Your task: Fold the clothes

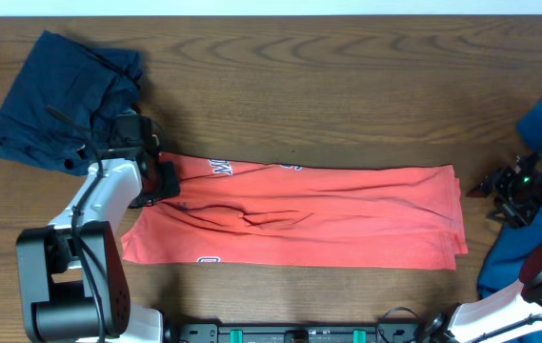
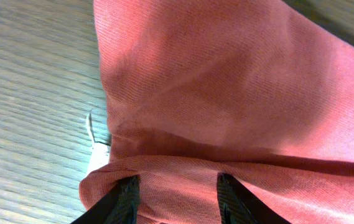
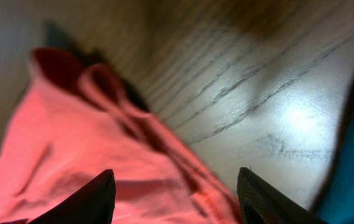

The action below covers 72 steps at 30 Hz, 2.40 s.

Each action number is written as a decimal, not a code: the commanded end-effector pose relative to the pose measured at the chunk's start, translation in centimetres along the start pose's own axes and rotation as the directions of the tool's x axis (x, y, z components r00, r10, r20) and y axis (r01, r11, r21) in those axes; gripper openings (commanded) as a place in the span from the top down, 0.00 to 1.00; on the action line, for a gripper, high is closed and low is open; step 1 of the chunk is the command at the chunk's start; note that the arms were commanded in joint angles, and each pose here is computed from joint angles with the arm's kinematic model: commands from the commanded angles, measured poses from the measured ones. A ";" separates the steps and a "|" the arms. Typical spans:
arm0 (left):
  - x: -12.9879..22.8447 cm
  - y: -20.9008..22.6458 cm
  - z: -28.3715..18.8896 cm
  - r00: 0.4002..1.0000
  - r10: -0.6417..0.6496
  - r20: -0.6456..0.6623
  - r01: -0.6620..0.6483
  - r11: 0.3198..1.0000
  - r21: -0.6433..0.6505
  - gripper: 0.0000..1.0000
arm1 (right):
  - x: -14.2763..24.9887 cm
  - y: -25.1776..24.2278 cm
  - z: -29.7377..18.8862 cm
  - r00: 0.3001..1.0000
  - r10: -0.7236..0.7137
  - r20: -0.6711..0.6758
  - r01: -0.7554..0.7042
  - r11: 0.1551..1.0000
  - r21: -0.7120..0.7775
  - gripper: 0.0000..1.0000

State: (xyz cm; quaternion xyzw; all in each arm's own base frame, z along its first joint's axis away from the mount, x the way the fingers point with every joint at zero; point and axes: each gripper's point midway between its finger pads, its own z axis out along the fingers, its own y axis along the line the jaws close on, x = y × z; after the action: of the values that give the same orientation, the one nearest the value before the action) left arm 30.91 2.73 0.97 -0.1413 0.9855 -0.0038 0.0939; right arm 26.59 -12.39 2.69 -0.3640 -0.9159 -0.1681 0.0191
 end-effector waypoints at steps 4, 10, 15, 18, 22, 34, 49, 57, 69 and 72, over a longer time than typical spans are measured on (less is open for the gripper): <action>-0.4 3.1 0.2 0.999 -0.051 0.015 0.052 0.996 -0.073 0.61 | 1.6 0.9 2.2 0.997 -0.076 -0.018 0.074 0.995 -0.072 0.38; -1.3 2.7 0.0 0.997 -0.065 0.037 0.066 0.997 -0.027 0.61 | 3.4 1.7 4.6 0.981 -0.184 -0.054 0.182 0.983 -0.035 0.37; -2.3 2.6 -0.6 0.996 -0.066 0.057 0.067 0.997 -0.023 0.61 | 5.1 2.1 6.1 0.961 -0.259 -0.098 0.263 0.964 0.030 0.37; -2.6 2.5 -0.8 0.996 -0.065 0.064 0.067 0.998 -0.021 0.60 | 6.0 1.6 6.8 0.947 -0.293 -0.130 0.306 0.947 0.100 0.39; -2.6 2.4 -0.8 0.996 -0.065 0.060 0.066 0.998 -0.015 0.60 | 6.7 1.7 7.2 0.940 -0.306 -0.150 0.323 0.940 0.109 0.53; -2.2 2.4 -1.0 0.997 -0.064 0.044 0.065 0.998 -0.018 0.60 | 6.6 2.7 7.2 0.942 -0.308 -0.134 0.316 0.947 0.048 0.99; -5.3 1.9 -10.0 0.985 -0.065 0.160 0.064 0.998 0.008 0.61 | 2.4 2.4 -2.3 0.989 -0.119 0.091 0.102 0.980 0.174 0.99; -5.7 1.8 -12.8 0.968 -0.066 0.243 0.062 0.998 0.023 0.61 | 2.5 5.7 -4.4 0.976 -0.187 0.112 0.172 0.976 0.133 0.99; -5.7 1.8 -12.8 0.968 -0.066 0.243 0.062 0.998 0.023 0.61 | 8.1 12.9 -1.5 0.917 -0.399 0.013 0.391 0.905 0.168 0.99; -5.6 1.8 -12.8 0.968 -0.066 0.241 0.062 0.998 0.022 0.61 | 9.5 14.4 -0.7 0.900 -0.435 0.006 0.426 0.885 0.189 0.99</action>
State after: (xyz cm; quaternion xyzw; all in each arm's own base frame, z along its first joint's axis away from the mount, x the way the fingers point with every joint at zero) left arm 33.20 5.61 13.87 -0.1745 0.9627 0.0014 0.2067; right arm 28.71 2.05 8.27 -0.1490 -0.9851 -0.0860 0.0085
